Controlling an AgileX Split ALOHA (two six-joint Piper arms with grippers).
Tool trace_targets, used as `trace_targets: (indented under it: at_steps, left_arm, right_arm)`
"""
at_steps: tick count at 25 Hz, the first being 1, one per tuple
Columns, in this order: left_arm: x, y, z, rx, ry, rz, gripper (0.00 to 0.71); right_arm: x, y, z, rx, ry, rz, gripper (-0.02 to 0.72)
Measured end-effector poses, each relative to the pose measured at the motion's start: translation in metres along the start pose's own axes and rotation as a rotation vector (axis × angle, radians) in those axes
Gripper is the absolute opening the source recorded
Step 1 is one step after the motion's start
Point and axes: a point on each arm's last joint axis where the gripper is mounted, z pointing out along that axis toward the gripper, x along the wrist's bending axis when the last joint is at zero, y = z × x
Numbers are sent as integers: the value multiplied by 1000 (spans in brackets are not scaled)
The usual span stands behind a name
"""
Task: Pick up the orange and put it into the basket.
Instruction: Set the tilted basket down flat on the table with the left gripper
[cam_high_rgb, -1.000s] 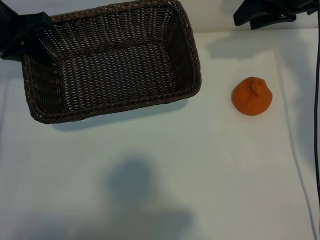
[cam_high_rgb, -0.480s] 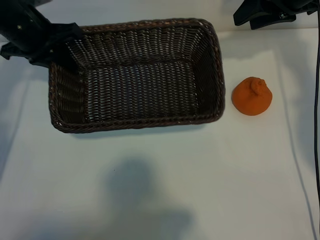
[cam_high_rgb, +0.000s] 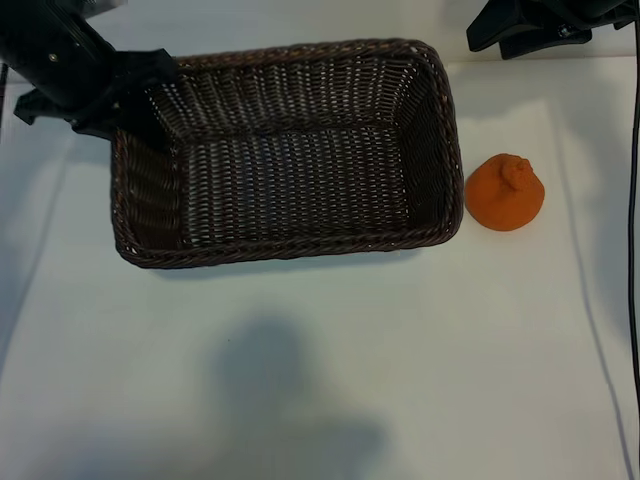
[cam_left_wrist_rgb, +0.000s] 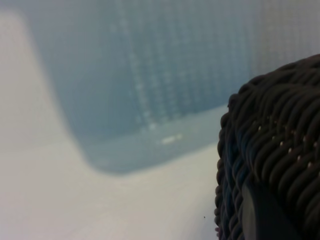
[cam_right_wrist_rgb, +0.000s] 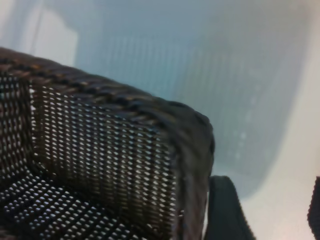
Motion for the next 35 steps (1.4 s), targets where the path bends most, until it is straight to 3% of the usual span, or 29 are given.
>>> trace_targets:
  at_steps: [6, 19, 35]
  left_arm:
    - [0, 6, 32, 81, -2, -2, 172]
    - [17, 15, 80, 185, -17, -54, 172]
    - [21, 16, 92, 213, -19, -66, 172]
  right_arm:
    - [0, 0, 0, 1, 0, 0, 408]
    - [0, 0, 0, 1, 0, 0, 408]
    - [0, 0, 0, 1, 0, 0, 408]
